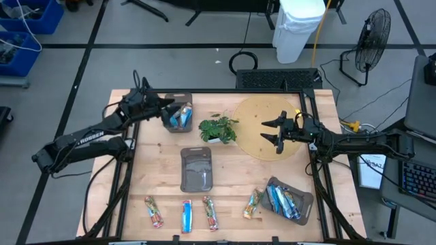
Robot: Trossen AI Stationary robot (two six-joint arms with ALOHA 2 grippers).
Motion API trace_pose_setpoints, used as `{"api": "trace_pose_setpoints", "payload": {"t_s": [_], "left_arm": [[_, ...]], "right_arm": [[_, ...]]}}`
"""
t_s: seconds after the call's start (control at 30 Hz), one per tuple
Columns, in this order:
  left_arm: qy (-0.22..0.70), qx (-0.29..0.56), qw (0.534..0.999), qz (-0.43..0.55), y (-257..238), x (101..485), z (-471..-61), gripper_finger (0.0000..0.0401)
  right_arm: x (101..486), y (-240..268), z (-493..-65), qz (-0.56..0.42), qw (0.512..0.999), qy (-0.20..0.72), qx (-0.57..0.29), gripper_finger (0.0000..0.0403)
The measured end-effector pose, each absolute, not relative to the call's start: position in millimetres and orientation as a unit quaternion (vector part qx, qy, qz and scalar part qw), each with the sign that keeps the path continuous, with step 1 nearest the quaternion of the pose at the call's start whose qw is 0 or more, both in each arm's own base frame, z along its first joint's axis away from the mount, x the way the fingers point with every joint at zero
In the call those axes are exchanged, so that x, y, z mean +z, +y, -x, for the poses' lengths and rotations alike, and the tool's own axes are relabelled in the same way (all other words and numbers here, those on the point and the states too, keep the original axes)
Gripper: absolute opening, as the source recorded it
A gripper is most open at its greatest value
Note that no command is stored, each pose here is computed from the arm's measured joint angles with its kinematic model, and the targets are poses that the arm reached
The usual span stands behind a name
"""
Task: Pick and place Granola Bars by type
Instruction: Put the orange granola bar into the top black bin
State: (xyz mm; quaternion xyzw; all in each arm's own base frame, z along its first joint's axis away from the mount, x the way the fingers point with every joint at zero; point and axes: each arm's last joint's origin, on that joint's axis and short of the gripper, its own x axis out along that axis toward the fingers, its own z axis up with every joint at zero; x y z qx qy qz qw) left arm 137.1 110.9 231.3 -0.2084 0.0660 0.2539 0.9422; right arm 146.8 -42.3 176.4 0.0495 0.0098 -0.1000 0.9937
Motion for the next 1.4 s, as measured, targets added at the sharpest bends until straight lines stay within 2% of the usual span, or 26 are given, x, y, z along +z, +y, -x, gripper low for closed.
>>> {"api": "trace_pose_setpoints", "payload": {"t_s": [0.13, 0.37, 0.5, 0.83, 1.07, 1.2, 1.4], "left_arm": [[0.087, 0.24, 0.94, 0.226, 109, 228, -137, 0.0301], [0.194, 0.274, 0.907, 0.254, 105, 206, -129, 0.0282], [0.215, 0.214, 0.926, 0.227, 98, 205, -133, 0.0269], [0.12, 0.006, 0.989, 0.082, 57, 230, -165, 0.0217], [0.069, -0.114, 0.991, -0.032, 19, 239, -176, 0.0196], [0.063, -0.113, 0.991, -0.039, 11, 241, -177, 0.0193], [0.07, -0.061, 0.995, -0.043, 13, 240, -178, 0.0193]], "right_arm": [[176, -42, -147, -0.049, 0.994, 0.01, -0.1, 0.0235], [176, -42, -147, -0.049, 0.994, 0.01, -0.1, 0.0235], [176, -42, -147, -0.06, 0.993, 0.009, -0.099, 0.0235], [176, -42, -147, -0.078, 0.992, 0.007, -0.095, 0.0235], [184, -24, -150, -0.067, 0.997, -0.018, 0.035, 0.0235], [193, -2, -160, -0.016, 0.998, -0.014, 0.051, 0.0235], [211, 41, -190, 0.038, 0.994, 0.08, 0.069, 0.0235]]}}
